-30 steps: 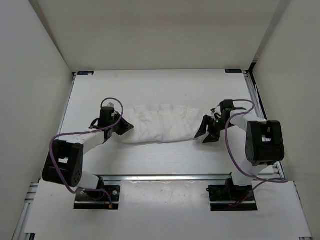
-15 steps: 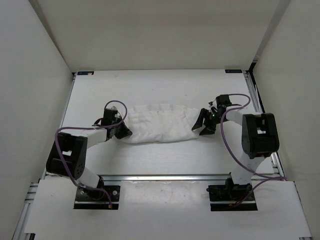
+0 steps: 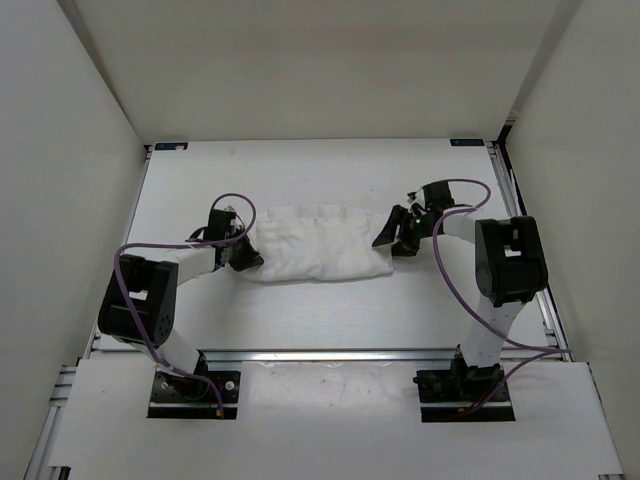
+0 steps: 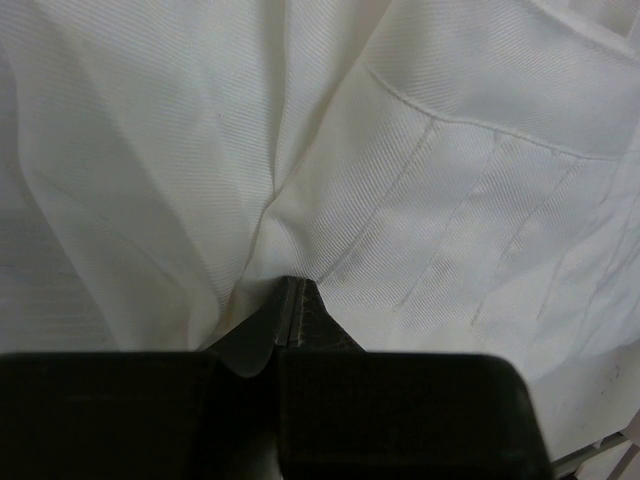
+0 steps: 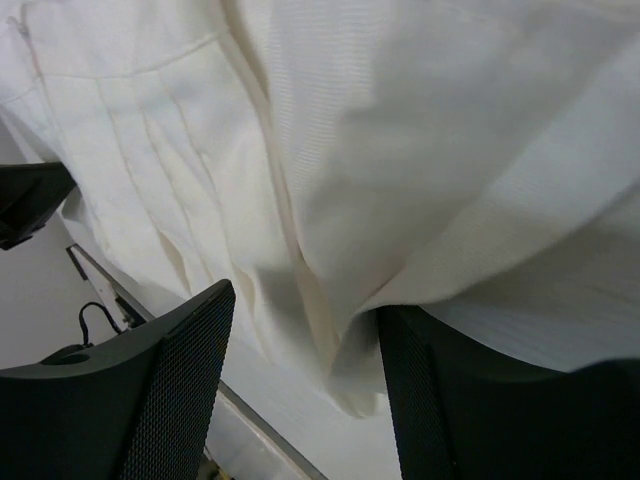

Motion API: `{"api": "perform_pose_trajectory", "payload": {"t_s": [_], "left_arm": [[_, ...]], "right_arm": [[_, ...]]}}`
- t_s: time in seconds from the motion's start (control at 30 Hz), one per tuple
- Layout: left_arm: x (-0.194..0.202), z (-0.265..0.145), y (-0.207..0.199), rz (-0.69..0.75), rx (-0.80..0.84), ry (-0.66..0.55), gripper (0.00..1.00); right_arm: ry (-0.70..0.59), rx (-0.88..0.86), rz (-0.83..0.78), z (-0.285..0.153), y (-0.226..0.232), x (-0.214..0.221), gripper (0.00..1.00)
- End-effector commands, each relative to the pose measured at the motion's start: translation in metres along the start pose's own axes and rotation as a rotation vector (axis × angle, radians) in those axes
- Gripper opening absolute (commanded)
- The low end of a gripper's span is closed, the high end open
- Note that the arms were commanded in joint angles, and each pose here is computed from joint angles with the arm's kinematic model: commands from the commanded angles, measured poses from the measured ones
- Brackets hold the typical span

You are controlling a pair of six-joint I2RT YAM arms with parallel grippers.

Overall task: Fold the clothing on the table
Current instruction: Fold the skirt

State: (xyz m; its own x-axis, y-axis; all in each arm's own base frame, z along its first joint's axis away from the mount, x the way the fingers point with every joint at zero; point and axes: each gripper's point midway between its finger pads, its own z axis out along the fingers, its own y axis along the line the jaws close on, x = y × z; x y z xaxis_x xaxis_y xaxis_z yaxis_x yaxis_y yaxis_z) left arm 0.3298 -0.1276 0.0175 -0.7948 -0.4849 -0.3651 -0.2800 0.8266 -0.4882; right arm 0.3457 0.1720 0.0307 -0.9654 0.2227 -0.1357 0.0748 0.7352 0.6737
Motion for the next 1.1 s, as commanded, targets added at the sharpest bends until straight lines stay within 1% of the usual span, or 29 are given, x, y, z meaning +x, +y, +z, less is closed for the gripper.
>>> {"api": "perform_pose_trajectory", "payload": {"t_s": [0.0,0.03,0.1,0.13,0.2,0.23,0.27,0.33,0.43,0.53,0.57,0.6,0.63,0.67,0.7,0.77,0.87,1.0,1.07], "left_arm": [[-0.002,0.000,0.005,0.014,-0.026,0.005,0.00],[-0.001,0.000,0.007,0.012,-0.031,0.008,0.00],[0.001,0.001,0.010,0.009,-0.041,0.010,0.00],[-0.002,0.001,0.010,0.005,-0.037,0.005,0.00],[0.003,0.001,0.009,0.014,-0.037,0.015,0.00],[0.000,0.001,0.009,0.012,-0.036,0.007,0.00],[0.004,0.000,0.010,0.010,-0.034,0.017,0.00],[0.005,0.000,0.008,0.019,-0.027,0.017,0.00],[0.013,0.000,0.000,0.055,-0.018,0.032,0.00],[0.040,0.004,-0.024,0.183,-0.013,0.079,0.00],[0.045,0.005,-0.027,0.200,-0.012,0.092,0.00],[0.057,0.006,-0.038,0.236,0.006,0.112,0.00],[0.067,0.006,-0.045,0.246,0.021,0.132,0.00],[0.071,0.008,-0.051,0.253,0.032,0.134,0.00],[0.077,0.009,-0.059,0.260,0.057,0.145,0.00],[0.085,0.011,-0.063,0.262,0.061,0.169,0.00],[0.083,0.013,-0.070,0.269,0.073,0.156,0.00],[0.075,0.011,-0.074,0.259,0.088,0.137,0.00],[0.078,0.012,-0.069,0.255,0.078,0.145,0.00]], "right_arm": [[0.013,-0.073,-0.025,0.022,0.010,0.008,0.65],[0.009,-0.091,-0.025,0.022,0.013,0.005,0.64],[0.037,-0.091,-0.023,0.028,0.014,0.014,0.59],[0.035,-0.101,-0.028,0.028,0.016,0.012,0.53],[0.058,-0.119,-0.003,0.032,0.016,0.017,0.22],[0.053,-0.132,0.017,0.030,0.017,0.018,0.03],[0.044,-0.138,0.035,0.028,0.014,0.018,0.01],[0.012,-0.158,0.045,0.017,0.013,0.014,0.00],[-0.022,-0.118,0.087,0.002,0.000,0.012,0.00],[-0.077,-0.082,0.108,-0.022,-0.016,0.004,0.00],[-0.067,-0.063,0.126,-0.025,-0.023,0.009,0.00],[-0.079,-0.047,0.138,-0.033,-0.029,0.009,0.00],[-0.087,-0.042,0.131,-0.038,-0.029,0.011,0.00],[-0.086,-0.012,0.161,-0.044,-0.039,0.015,0.00],[-0.113,0.006,0.155,-0.051,-0.045,0.010,0.00],[-0.116,0.035,0.169,-0.060,-0.049,0.013,0.00],[-0.136,0.028,0.138,-0.071,-0.040,0.009,0.00],[-0.179,-0.018,0.011,-0.083,0.013,-0.009,0.00],[-0.195,-0.057,-0.055,-0.088,0.048,-0.017,0.00]]}}
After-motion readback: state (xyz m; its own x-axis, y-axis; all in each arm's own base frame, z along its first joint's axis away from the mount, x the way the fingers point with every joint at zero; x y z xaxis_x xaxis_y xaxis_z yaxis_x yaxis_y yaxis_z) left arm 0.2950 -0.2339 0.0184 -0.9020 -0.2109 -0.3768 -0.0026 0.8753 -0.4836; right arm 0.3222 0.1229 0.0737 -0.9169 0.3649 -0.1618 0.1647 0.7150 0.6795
